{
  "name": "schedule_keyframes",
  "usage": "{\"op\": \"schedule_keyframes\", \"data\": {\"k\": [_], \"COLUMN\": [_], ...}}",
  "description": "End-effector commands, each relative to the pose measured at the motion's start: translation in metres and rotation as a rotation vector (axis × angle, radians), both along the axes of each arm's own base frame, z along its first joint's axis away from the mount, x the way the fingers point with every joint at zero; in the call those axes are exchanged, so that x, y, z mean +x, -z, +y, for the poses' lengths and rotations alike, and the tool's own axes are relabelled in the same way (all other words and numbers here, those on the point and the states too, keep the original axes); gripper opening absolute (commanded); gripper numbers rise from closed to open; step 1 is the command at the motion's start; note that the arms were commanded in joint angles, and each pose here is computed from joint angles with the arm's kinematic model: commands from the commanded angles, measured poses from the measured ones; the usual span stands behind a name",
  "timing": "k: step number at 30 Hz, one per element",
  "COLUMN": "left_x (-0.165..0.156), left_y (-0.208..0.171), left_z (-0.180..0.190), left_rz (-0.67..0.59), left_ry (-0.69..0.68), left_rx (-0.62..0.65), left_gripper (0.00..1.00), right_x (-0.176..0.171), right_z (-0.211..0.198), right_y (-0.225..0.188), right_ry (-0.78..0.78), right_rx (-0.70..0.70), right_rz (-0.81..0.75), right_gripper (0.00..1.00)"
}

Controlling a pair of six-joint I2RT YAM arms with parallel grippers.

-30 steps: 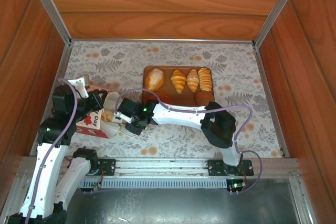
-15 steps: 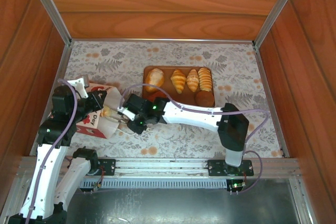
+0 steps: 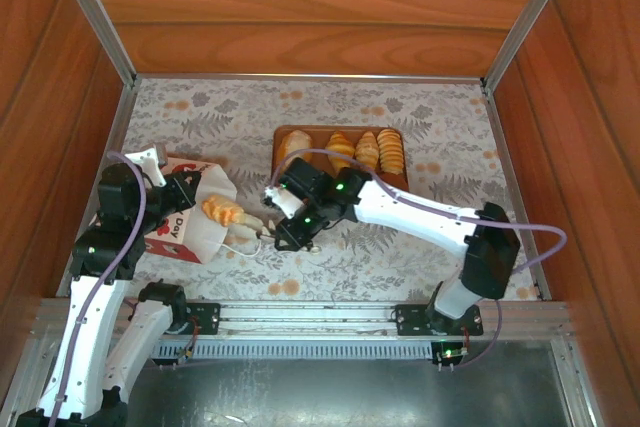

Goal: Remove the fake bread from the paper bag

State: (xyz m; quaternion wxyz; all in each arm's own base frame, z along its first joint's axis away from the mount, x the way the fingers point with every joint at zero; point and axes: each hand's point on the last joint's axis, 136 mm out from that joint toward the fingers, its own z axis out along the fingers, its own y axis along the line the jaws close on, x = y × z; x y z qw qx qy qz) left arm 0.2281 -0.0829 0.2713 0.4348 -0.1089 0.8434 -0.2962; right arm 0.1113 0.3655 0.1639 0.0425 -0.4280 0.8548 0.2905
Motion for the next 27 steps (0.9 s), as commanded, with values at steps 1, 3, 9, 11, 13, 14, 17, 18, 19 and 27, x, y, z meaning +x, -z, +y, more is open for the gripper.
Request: {"op": "schedule_keyframes", "data": {"k": [1,3,9,11,13,14,17,18,19,27], "left_x": [0.004,0.005,0.008,0.009,0.009,0.009,0.009,0.009,0.009,0.007], "left_y": [-0.007,-0.007,-0.007,-0.008,-0.007,-0.007,-0.007,-0.006,-0.006,-0.006], "left_z": [0.001,0.002,0.003,0.003,0.003,0.003,0.004,0.003,0.003,0.004], "left_rz": [-0.028,-0.027,-0.032,-0.035,-0.036,-0.035,-0.037,-0.036,-0.037,-0.044], "left_ry": [-0.014,-0.022,-0.03,-0.034,-0.033,-0.033,-0.034,-0.032,-0.032,-0.032], "left_rx": [-0.003,-0.003,-0.003,-0.003,0.0,-0.001,0.0,-0.001,0.0,-0.001], "left_gripper": [0.0,0.0,0.0,0.0,0.0,0.0,0.0,0.0,0.0,0.0], "right_x": [-0.016,-0.016,-0.014,-0.011,-0.007,-0.004,0.004,0.006,0.008,0.026], "right_z": [-0.019,-0.032,-0.077,-0.092,-0.106,-0.113,-0.136,-0.142,-0.148,-0.178], "right_y": [-0.027,-0.032,-0.041,-0.043,-0.044,-0.043,-0.038,-0.036,-0.033,-0.014], "right_ry": [0.006,0.028,0.139,0.191,0.239,0.269,0.361,0.388,0.416,0.598], "right_rx": [0.068,0.075,0.076,0.079,0.073,0.066,0.035,0.029,0.026,0.056], "right_rz": [0.073,0.08,0.071,0.057,0.053,0.054,0.079,0.09,0.109,0.266], "right_gripper": [0.34,0.35,0.35,0.35,0.35,0.35,0.34,0.34,0.34,0.34]}}
